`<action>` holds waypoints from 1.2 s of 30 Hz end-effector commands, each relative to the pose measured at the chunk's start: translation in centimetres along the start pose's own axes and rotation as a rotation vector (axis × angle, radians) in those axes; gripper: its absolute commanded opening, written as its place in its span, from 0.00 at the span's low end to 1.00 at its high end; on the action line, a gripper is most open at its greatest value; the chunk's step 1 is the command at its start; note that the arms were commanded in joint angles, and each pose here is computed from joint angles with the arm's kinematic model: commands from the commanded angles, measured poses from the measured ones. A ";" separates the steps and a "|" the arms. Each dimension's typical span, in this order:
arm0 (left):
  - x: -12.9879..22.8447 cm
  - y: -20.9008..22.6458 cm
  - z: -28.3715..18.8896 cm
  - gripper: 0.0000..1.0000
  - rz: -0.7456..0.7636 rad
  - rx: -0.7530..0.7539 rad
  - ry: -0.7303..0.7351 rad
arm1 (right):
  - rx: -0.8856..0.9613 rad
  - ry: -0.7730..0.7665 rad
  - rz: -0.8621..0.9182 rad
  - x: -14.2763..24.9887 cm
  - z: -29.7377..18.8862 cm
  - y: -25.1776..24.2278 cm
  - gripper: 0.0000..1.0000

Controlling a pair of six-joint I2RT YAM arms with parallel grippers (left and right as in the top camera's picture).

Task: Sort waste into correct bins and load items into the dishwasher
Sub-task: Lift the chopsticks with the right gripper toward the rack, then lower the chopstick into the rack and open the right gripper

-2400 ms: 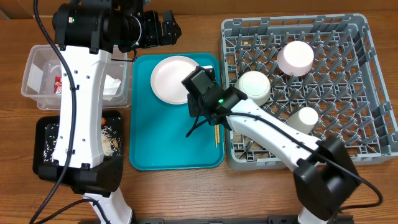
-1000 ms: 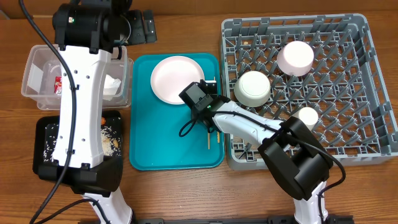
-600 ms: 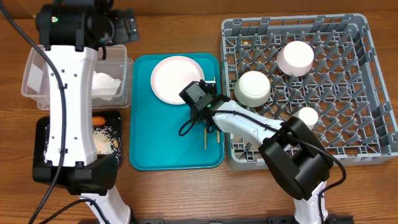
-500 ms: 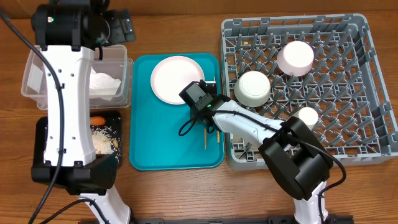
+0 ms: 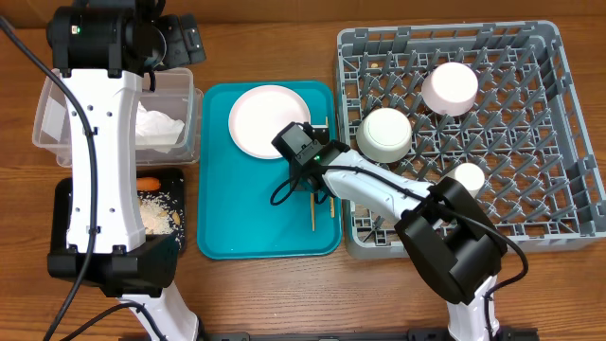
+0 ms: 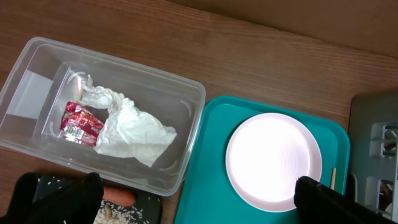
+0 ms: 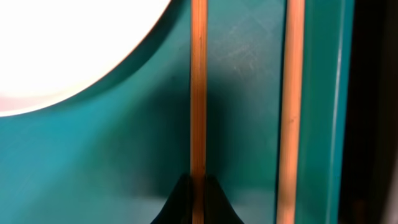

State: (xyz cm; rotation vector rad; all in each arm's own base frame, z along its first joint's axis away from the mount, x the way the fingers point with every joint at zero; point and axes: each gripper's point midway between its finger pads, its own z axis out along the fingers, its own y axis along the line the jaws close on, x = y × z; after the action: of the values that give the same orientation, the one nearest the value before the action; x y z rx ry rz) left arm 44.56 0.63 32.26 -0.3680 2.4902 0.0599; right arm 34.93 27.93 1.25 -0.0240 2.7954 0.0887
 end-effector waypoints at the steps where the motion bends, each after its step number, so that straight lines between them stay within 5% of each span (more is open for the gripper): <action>1: -0.5 0.2 -0.9 1.00 -0.025 -0.002 -0.028 | -0.111 -0.112 0.026 -3.5 -5.7 1.9 0.04; 10: -0.5 0.2 -0.9 1.00 -0.025 -0.002 -0.028 | -0.153 -0.208 0.026 -5.3 -12.8 0.4 0.04; 15: -0.5 0.2 -0.9 1.00 -0.025 -0.002 -0.028 | -0.011 -0.288 0.048 -6.8 -16.4 -5.3 0.04; 36: -0.5 0.2 -0.9 1.00 -0.025 -0.002 -0.028 | 0.228 -0.158 0.036 -9.0 -14.5 -21.3 0.04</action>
State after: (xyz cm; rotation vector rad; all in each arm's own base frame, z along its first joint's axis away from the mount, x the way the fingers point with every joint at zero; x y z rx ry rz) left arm 44.56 0.63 32.25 -0.3718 2.4900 0.0588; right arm 38.55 6.86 16.73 0.0889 2.6381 -0.1999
